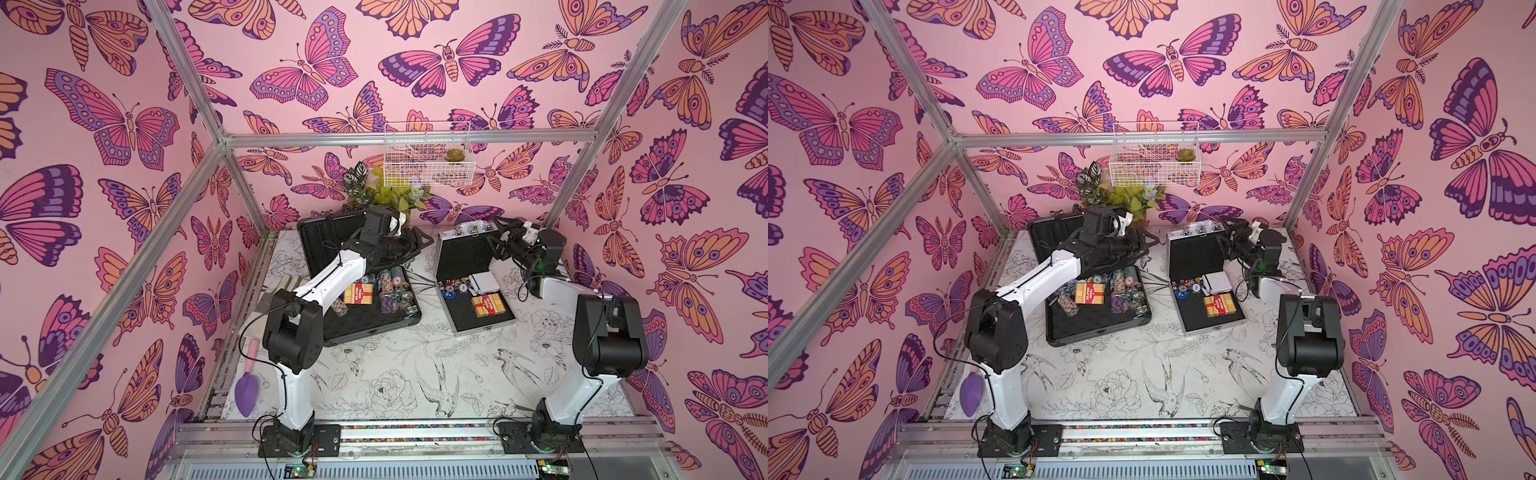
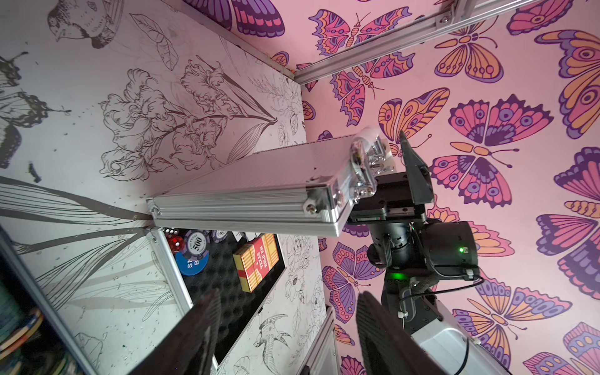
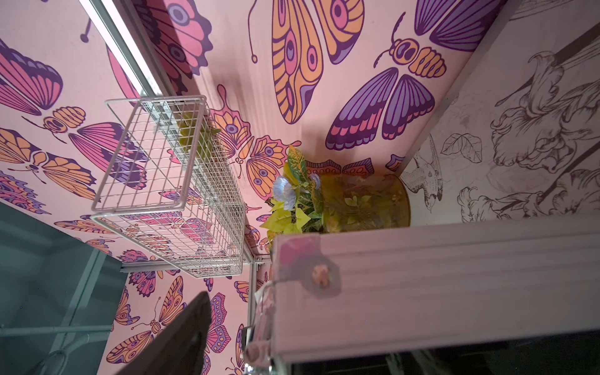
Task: Open the poker set cases
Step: Open the case lid on the poker set case, then reset both arms
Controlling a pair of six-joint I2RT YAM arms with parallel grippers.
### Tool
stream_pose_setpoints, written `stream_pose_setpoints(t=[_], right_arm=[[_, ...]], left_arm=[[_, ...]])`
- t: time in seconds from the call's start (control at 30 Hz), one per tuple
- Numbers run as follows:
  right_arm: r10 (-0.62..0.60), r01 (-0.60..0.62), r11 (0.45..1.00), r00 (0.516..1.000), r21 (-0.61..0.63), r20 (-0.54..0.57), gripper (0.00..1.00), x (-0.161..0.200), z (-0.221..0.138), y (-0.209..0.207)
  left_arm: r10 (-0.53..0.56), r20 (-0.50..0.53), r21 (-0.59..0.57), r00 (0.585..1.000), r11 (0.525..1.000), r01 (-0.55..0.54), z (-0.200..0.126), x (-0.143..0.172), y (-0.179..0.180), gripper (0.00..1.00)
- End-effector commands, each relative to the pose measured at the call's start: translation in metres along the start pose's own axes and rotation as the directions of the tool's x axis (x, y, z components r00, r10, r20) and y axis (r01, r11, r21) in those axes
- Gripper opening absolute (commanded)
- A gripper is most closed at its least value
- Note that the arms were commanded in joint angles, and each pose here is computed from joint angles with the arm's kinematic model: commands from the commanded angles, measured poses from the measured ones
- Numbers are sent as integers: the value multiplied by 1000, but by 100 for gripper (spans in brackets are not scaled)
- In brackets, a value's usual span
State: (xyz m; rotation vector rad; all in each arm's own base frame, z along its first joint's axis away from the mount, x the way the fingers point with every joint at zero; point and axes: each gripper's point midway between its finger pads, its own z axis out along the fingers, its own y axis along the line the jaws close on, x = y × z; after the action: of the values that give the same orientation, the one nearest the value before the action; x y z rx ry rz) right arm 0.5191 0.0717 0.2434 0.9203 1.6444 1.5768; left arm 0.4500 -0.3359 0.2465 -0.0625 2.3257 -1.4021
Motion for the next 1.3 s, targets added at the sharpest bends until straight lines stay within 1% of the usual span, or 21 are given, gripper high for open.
stream_pose_setpoints(t=[0.0,0.17,0.33,0.53,0.67,0.8,0.9,0.97,1.03,1.1,1.27], right_arm=[[-42,42,999,999,7,-22,83,10,-4,19],[-49,50,993,999,106,-13,84,18,-21,10],[-62,60,986,998,156,2,85,28,-43,9],[-53,50,983,999,175,12,86,38,-59,11],[-82,78,980,997,183,11,86,44,-71,17],[-96,91,976,995,195,15,85,50,-83,15],[-119,113,968,993,223,15,85,54,-92,11],[-140,133,960,990,248,14,85,57,-97,9],[-149,140,955,989,261,14,85,58,-100,9],[-153,146,958,988,248,8,85,60,-101,15],[-200,196,949,980,245,-8,85,69,-107,31]], left_arm=[[84,49,-80,995,994,-79,-25,-7,7,70],[152,124,-171,980,977,-130,-55,-24,19,72],[236,199,-251,951,951,-184,-88,-35,22,73],[275,241,-288,931,936,-202,-119,-33,22,74],[306,271,-314,913,924,-216,-139,-27,18,74],[336,279,-344,900,910,-233,-151,-19,21,75],[362,283,-387,888,890,-239,-157,-15,31,75],[393,279,-430,876,867,-252,-160,-14,41,75],[405,286,-472,868,848,-240,-162,-14,53,76],[396,293,-477,870,850,-226,-159,-13,62,76],[361,295,-433,885,876,-213,-152,-5,65,75]])
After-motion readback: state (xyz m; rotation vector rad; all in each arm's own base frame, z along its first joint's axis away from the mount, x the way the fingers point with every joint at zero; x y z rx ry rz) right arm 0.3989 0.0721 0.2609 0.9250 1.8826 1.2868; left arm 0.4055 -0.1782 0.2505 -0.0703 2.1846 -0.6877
